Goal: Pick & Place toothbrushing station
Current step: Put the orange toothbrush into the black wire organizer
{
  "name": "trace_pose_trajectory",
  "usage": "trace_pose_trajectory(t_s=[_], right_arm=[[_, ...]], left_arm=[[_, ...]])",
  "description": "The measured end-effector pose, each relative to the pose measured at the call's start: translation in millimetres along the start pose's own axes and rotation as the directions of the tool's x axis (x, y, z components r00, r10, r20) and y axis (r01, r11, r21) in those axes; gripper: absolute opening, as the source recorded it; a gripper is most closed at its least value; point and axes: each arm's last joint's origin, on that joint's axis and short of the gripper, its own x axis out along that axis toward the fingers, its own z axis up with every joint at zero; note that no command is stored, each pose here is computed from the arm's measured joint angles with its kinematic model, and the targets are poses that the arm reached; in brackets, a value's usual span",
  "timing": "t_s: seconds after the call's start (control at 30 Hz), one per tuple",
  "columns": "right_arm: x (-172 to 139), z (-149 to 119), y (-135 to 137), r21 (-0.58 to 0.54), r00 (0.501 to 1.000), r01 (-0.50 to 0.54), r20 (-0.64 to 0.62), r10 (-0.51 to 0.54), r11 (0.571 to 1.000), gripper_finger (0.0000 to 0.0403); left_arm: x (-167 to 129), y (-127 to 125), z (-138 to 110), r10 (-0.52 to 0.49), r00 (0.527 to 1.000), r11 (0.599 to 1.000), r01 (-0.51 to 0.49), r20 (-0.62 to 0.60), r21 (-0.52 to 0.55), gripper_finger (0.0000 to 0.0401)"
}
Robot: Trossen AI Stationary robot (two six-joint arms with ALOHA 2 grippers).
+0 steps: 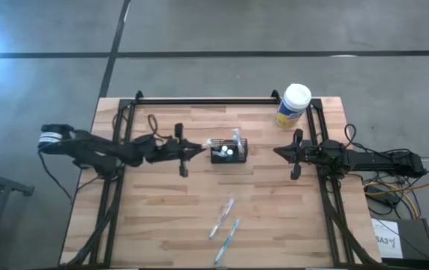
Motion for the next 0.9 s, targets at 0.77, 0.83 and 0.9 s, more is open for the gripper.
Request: trace_pose_trajectory(t_s=[0.77,0.83,0.9], right_arm=[[1,-3,0,-0.002,1.0,-0.001,-0.028,0.001,1.0,0.0008],[1,-3,0,-0.002,1.0,0.0,-0.028,0.0,1.0,0.0008],[1,-3,0,-0.002,1.0,-0.001,-0.027,0.001,1.0,0.0008]], left_arm=[[62,36,-23,0.13,0.991,0.99,-0.129,-0.032,0.049,0.0015],[62,35,-27,0.13,0.991,0.991,-0.127,-0.045,0.05,0.0015],[63,35,-31,0.128,0.99,0.991,-0.125,-0.059,0.05,0.0015]])
